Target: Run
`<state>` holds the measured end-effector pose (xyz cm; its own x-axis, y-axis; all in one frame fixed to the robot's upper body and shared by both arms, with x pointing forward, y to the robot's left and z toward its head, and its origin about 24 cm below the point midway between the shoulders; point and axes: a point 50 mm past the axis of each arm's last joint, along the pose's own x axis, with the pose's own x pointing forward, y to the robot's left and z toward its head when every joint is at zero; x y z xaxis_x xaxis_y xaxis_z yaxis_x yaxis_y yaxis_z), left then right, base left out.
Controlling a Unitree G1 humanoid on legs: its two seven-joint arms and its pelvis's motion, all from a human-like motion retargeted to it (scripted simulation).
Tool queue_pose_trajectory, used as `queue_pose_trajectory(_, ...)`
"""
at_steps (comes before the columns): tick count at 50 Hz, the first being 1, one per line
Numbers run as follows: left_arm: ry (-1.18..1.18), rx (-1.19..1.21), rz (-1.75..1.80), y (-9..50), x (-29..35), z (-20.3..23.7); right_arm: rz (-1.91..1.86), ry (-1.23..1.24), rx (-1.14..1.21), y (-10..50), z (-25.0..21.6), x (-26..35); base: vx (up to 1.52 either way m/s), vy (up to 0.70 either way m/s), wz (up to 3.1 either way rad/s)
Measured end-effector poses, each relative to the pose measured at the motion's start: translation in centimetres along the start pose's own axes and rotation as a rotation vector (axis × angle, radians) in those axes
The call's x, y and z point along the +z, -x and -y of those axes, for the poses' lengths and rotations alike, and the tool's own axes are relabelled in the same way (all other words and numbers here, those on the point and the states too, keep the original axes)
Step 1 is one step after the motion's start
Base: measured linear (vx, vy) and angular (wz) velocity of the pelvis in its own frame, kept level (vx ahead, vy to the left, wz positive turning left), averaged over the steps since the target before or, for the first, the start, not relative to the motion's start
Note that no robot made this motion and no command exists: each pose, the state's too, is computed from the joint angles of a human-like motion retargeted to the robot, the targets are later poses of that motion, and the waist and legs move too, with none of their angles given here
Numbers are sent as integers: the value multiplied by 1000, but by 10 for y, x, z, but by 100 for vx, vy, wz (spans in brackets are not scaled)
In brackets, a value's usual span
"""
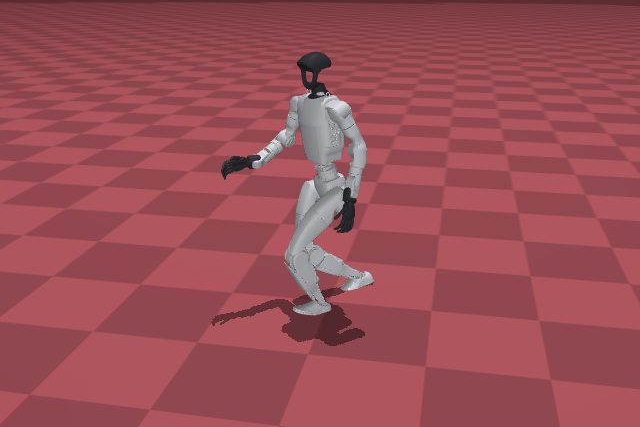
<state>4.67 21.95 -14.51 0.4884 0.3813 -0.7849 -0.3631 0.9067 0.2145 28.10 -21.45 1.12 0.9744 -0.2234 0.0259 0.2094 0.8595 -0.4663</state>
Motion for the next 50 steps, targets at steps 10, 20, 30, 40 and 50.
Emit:
queue_pose_trajectory(10, 30, 77, 176, -17, 57, 8, -262, 63, 263, 63, -55, -59, 1, 5, 62)
queue_pose_trajectory(20, 196, -177, 847, 8, 257, 65, -793, 166, 406, 195, -26, -158, 3, -3, -1)
queue_pose_trajectory(30, 110, -246, 781, 6, 231, 78, -829, 174, 265, 191, -5, -163, -2, -7, -54)
queue_pose_trajectory(40, -61, -194, 226, -6, 57, 46, -190, 36, 60, 36, -15, -47, -1, -2, -1)
queue_pose_trajectory(50, -91, -19, 21, 7, -5, -13, 73, 16, 100, 7, -21, 14, 3, 6, 58)
